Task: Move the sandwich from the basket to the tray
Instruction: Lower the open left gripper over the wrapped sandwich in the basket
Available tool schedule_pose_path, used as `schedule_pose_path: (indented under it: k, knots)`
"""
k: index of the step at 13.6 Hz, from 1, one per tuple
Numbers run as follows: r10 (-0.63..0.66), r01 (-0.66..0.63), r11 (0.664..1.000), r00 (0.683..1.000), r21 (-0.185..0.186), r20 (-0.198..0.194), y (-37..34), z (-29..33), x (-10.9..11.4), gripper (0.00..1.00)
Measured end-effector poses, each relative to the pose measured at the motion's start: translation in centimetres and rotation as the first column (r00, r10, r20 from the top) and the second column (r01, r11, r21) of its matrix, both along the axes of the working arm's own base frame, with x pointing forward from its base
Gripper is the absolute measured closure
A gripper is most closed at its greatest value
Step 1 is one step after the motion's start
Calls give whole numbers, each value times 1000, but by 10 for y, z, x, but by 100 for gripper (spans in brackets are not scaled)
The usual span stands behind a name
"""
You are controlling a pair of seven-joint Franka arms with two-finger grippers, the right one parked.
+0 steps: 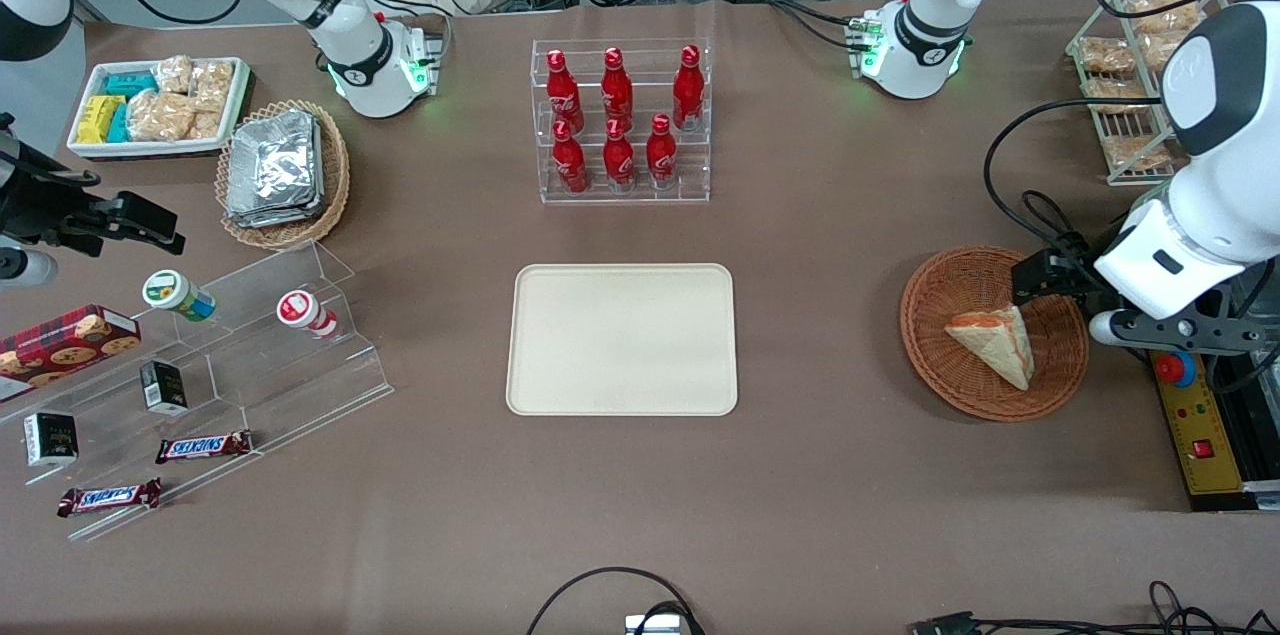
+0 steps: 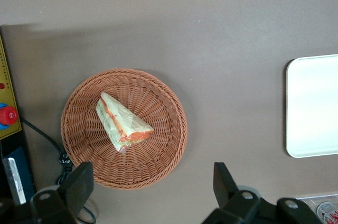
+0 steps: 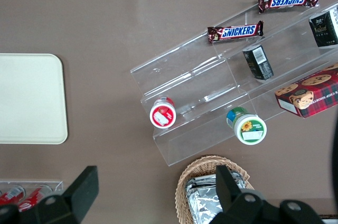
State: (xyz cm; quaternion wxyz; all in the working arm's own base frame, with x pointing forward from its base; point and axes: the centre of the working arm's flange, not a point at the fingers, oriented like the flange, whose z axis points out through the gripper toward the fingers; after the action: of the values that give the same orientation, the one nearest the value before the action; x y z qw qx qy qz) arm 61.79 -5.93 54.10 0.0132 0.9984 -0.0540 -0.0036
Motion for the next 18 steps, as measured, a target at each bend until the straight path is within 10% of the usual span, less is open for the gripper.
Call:
schedule_pose_path:
  k: [11,18]
  knots:
    - [187,-185,982,977,33,-106,56,-80,24,0]
    - [639,-635,769,767,70,-56,87,-198,17,0]
